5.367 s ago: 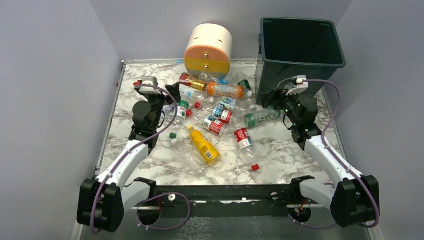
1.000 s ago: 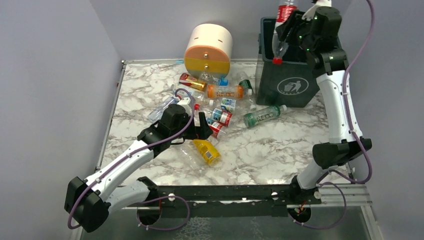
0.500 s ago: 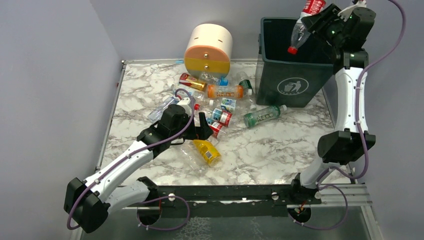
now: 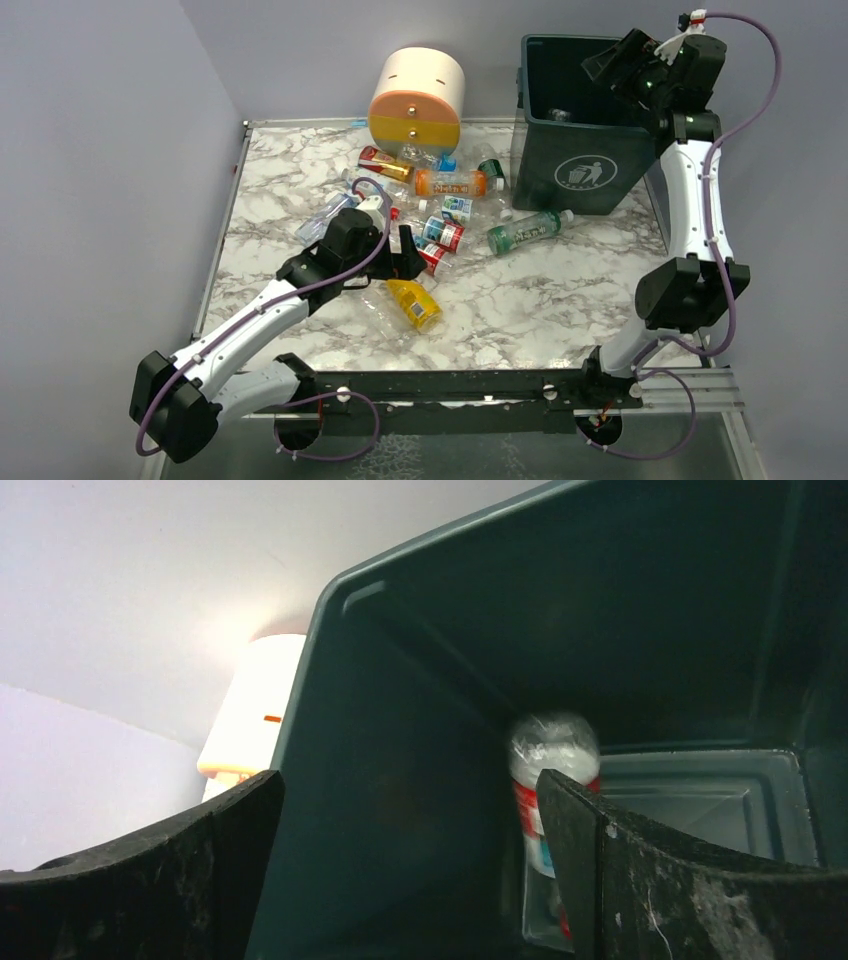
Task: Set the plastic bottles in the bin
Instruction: Place the plastic bottle in the trash bin, then pick up the plastic bottle at the center of the board, then place the plastic bottle in the trash bin.
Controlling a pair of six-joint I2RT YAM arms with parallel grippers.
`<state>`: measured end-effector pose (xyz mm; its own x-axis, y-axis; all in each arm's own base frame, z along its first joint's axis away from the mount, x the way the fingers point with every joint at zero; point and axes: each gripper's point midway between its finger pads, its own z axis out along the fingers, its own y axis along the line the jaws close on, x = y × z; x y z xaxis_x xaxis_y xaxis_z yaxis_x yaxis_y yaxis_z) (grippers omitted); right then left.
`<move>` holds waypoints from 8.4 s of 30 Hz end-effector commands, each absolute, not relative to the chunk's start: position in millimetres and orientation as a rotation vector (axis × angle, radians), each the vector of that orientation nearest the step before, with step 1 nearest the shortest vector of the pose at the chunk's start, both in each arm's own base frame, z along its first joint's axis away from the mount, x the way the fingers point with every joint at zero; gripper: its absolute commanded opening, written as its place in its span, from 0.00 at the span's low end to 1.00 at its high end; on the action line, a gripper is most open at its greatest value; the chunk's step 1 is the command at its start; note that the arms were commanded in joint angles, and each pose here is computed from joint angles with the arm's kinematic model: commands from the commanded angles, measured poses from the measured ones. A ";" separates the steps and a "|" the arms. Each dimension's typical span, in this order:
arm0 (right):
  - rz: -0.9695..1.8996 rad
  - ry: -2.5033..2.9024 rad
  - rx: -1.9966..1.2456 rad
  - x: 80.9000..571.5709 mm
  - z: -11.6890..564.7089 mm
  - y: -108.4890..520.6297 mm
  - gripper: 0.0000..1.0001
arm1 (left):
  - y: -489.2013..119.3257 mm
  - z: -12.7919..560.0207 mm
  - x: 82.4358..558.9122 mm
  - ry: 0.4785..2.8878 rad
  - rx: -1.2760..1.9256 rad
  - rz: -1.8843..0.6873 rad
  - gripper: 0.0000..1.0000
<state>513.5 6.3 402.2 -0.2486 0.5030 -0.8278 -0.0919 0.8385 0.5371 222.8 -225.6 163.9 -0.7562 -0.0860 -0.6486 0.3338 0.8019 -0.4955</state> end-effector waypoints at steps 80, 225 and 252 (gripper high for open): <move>0.753 2.144 1.333 349.6 68.9 104.4 1.00 | -221.6 165.9 229.7 2.257 0.201 -0.750 0.99; 0.341 1.671 0.486 528.6 391.9 14.0 0.98 | -258.3 197.7 240.8 2.318 0.323 -0.852 0.99; 0.971 1.703 0.037 362.5 452.2 146.6 1.00 | -222.6 256.8 240.3 2.260 0.066 -0.745 0.99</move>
